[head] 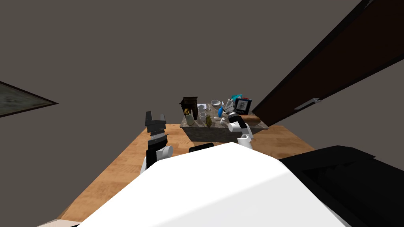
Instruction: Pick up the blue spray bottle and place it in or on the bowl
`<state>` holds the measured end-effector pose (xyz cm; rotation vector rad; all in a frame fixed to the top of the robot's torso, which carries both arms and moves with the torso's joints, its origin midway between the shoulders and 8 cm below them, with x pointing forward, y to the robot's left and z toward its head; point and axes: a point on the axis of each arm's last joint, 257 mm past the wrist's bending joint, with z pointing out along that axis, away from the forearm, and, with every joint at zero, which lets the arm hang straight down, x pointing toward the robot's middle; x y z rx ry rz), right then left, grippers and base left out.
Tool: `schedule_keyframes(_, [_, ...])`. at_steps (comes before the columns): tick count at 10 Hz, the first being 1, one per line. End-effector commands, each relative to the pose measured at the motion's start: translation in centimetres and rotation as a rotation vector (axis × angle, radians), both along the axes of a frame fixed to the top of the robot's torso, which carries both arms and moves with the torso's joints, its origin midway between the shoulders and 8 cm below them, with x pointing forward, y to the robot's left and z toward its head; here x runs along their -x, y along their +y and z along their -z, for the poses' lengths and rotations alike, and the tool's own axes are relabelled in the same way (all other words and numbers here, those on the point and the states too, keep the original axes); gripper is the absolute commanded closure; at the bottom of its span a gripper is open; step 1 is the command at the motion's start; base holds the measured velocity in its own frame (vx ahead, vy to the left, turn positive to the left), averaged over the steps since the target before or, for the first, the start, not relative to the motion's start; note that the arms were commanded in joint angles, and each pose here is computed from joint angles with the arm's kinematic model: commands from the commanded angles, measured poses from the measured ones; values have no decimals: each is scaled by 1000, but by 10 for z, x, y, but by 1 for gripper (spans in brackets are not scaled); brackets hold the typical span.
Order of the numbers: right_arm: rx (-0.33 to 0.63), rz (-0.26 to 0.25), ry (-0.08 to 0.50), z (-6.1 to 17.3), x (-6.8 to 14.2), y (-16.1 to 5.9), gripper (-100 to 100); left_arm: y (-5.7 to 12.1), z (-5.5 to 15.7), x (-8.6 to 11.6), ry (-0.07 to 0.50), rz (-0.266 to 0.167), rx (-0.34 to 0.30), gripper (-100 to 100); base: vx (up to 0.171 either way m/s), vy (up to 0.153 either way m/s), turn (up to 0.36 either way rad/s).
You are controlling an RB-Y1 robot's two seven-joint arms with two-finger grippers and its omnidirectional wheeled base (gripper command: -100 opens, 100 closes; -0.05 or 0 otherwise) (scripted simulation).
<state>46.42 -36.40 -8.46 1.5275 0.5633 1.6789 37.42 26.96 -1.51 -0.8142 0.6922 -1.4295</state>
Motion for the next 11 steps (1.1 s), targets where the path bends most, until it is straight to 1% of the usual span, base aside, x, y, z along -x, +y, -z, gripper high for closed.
schedule_keyframes(1, [-76,3,33,12,-5,-7,-100,0,0,0,0,0,0,0,11,21,11])
schedule_keyframes(2, [-88,1,31,12,-5,-7,-100,0,0,0,0,0,0,0,10,18,7])
schedule_keyframes(3, [-146,7,60,23,-9,-14,-100,0,0,0,0,0,0,0,8,19,15])
schedule_keyframes(4, [-160,5,57,23,-9,-14,-100,0,0,0,0,0,0,0,8,15,6])
schedule_keyframes(5, [-217,12,86,34,-12,-21,-100,0,0,0,0,0,0,0,10,22,12])
schedule_keyframes(6, [-232,11,83,34,-12,-21,-100,0,0,0,0,0,0,0,9,18,5])
schedule_keyframes(7, [-292,18,111,46,-16,-27,-100,0,0,0,0,0,0,0,12,16,10])
schedule_keyframes(8, [-304,17,108,46,-16,-27,-100,0,0,0,0,0,0,0,11,15,6])
schedule_keyframes(9, [-364,26,135,57,-18,-33,-100,0,0,0,0,0,0,0,10,20,12])
schedule_keyframes(10, [-375,25,133,57,-18,-33,-100,0,0,0,0,0,0,0,7,16,6])
schedule_keyframes(11, [-436,35,158,68,-20,-38,-100,0,0,0,0,0,0,0,8,17,9])
